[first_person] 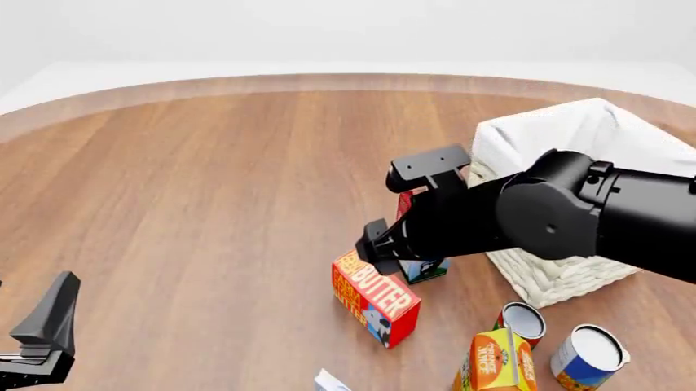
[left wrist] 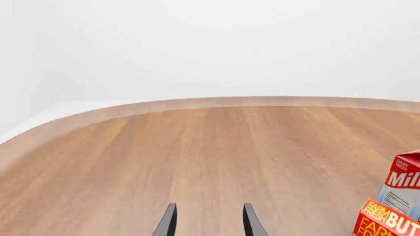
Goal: Pick up the cream cheese box and the butter, and put them in the basket.
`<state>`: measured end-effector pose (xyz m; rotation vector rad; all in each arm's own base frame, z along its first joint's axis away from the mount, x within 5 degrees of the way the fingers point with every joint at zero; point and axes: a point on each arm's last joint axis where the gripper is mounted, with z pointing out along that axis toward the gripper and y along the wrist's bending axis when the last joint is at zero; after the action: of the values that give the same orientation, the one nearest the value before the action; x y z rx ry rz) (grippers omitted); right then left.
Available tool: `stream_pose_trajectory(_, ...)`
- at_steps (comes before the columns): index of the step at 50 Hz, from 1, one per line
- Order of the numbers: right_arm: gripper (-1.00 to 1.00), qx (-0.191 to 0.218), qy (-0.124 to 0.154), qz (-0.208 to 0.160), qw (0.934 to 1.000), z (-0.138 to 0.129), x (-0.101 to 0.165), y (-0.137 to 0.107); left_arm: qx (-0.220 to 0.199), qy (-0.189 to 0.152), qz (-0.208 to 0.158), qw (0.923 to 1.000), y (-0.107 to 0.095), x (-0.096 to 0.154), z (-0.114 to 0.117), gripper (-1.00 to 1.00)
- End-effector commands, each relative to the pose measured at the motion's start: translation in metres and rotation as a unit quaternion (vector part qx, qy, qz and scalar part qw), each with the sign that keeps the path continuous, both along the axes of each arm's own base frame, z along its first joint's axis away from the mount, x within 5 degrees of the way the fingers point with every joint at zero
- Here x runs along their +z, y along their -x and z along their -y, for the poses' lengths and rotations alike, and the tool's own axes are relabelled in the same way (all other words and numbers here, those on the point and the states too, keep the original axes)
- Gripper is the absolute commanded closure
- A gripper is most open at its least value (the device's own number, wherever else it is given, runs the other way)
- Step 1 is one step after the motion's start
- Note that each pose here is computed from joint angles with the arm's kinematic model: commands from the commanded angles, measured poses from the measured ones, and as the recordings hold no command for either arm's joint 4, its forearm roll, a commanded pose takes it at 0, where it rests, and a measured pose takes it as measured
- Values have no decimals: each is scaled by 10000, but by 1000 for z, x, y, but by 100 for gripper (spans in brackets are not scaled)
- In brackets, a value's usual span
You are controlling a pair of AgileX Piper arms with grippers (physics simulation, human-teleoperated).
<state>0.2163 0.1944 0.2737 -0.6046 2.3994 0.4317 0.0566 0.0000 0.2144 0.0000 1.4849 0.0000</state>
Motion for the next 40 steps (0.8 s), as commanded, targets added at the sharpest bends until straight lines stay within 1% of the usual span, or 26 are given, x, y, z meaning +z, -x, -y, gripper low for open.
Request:
stream_pose_trajectory(1,-100,-50,36,-77,10000,1,-12,-1,0,0,0,10000,0,0,0,-100)
stream_pose_trajectory(8,-100,-105,118,-3,9999,7,-9,-10,0,0,0,10000,0,0,0,-100)
stream_pose_trajectory(10,-100,-126,139,-6,9998,9,-11,-12,0,0,0,10000,0,0,0,-100)
stream_pose_trajectory(19,-100,-111,102,51,9999,6,-9,-15,0,0,0,10000,0,0,0,-100)
stream_pose_trajectory(25,-100,-142,74,24,9999,4,-20,-15,0,0,0,10000,0,0,0,-100)
stream_pose_trajectory(40,-100,-207,-20,-92,9997,4,-41,-6,0,0,0,10000,0,0,0,-100)
